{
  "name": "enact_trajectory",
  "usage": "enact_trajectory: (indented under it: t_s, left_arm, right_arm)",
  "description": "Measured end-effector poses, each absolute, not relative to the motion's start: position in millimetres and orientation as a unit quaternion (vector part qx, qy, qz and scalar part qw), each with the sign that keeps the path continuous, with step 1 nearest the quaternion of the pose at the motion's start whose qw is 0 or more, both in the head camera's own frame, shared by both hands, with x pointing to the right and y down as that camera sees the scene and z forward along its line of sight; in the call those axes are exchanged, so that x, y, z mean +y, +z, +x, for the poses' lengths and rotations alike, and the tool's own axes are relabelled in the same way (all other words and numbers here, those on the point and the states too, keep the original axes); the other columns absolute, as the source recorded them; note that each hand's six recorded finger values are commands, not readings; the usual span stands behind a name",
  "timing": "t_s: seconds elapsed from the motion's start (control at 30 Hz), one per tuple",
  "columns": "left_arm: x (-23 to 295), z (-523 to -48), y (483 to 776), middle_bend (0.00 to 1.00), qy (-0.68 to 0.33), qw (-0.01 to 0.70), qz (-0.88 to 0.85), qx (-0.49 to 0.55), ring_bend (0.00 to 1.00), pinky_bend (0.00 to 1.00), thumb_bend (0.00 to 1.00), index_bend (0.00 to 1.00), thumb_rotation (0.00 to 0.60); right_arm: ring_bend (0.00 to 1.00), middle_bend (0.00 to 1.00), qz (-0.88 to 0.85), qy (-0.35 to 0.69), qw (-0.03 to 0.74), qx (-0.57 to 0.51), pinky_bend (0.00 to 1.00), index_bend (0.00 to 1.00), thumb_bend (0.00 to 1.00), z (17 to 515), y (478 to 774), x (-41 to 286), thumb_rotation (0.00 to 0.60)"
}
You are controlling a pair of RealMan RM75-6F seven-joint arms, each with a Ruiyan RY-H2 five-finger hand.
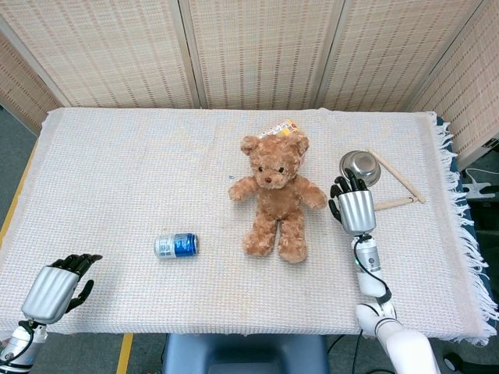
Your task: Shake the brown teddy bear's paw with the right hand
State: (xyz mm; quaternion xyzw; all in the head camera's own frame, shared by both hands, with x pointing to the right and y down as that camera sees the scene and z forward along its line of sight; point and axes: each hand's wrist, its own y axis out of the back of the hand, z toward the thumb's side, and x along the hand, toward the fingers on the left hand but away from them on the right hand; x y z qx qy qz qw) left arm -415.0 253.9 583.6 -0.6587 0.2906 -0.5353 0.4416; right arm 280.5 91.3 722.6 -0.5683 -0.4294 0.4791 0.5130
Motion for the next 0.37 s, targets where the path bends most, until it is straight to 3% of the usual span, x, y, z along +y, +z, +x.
enact_trajectory:
  t_s: [0.17,0.27,0.37]
  left_arm:
    - [254,-417,585,0.33,-0.54,0.439,-0.656,0.291,0.35,0.57,0.44,0.27,0.6]
    - [254,-418,585,0.33,-0.544,0.439,-0.653,0.291,0.35,0.57,0.44,0.27,0.6]
    - [255,-417,583,0.33,-0.544,0.441,-0.652,0.292,0.35,0.57,0.44,0.27,0.6]
  right_arm:
    - [0.07,0.26,-0.571,0.495,0.492,-0.431,0.36,0.21,0.15,294,727,110,0.6]
    - [0.02,0.2,-0.576,0.507,0.48,-0.425,0.3,0.09,0.12,300,728,122,0.6]
    - [0.0,0.19,-0.585,0.519,0.465,-0.416,0.27,0.05,0.11,302,724,134,0.6]
